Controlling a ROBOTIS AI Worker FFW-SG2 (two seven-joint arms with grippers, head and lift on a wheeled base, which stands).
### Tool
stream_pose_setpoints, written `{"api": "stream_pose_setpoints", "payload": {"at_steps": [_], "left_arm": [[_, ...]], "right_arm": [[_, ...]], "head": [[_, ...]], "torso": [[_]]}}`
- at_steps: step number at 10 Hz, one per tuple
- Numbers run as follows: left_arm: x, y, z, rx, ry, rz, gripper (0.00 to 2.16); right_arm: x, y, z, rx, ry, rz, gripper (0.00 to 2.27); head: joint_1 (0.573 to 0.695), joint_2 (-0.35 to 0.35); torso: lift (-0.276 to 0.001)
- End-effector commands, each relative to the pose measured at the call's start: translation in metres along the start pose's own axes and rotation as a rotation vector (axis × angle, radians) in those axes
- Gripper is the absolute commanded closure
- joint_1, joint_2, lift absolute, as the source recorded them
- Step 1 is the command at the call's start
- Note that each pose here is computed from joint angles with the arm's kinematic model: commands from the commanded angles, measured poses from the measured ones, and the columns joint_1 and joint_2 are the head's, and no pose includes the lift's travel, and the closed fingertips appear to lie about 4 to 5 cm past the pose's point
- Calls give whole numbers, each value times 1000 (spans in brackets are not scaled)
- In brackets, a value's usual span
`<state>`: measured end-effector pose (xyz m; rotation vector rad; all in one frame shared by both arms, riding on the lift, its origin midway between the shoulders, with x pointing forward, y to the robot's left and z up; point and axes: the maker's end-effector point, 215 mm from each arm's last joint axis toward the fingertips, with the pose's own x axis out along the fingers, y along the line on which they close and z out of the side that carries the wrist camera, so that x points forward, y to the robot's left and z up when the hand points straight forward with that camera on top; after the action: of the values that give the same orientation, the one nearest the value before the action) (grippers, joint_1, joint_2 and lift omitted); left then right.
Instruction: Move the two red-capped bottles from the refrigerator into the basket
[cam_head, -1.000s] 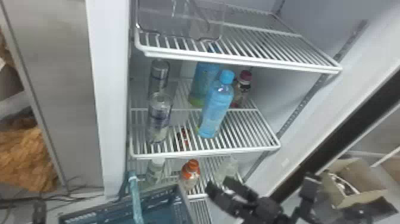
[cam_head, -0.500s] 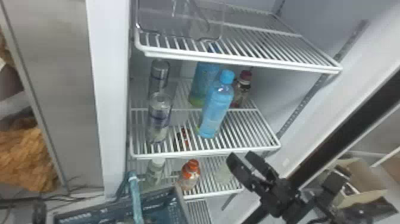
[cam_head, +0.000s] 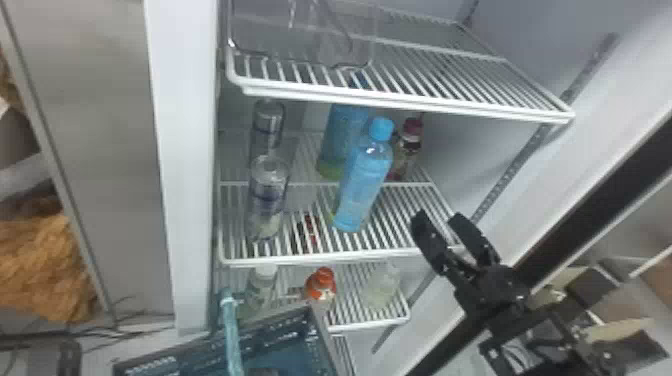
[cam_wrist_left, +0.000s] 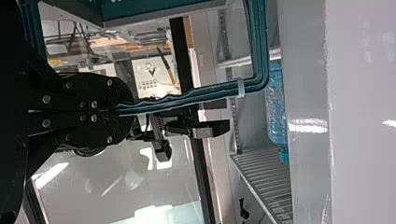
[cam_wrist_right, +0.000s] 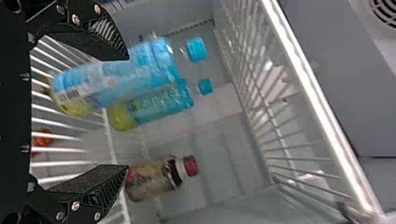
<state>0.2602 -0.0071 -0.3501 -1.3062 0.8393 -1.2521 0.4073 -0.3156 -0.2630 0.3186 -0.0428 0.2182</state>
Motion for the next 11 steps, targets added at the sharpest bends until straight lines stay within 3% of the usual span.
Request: {"api": "stream_pose_setpoints", "payload": {"at_steps": [1, 11], "left_arm": [[1, -1, -1, -1, 0, -4, 1202], [1, 2, -7, -17, 11, 4, 1202]], "right_arm": [[4, -7, 6, -19, -19, -21, 206], [83, -80, -6, -182, 29, -159, 194]], "head": [[695, -350], [695, -350]], "torso": [[0], [0]]}}
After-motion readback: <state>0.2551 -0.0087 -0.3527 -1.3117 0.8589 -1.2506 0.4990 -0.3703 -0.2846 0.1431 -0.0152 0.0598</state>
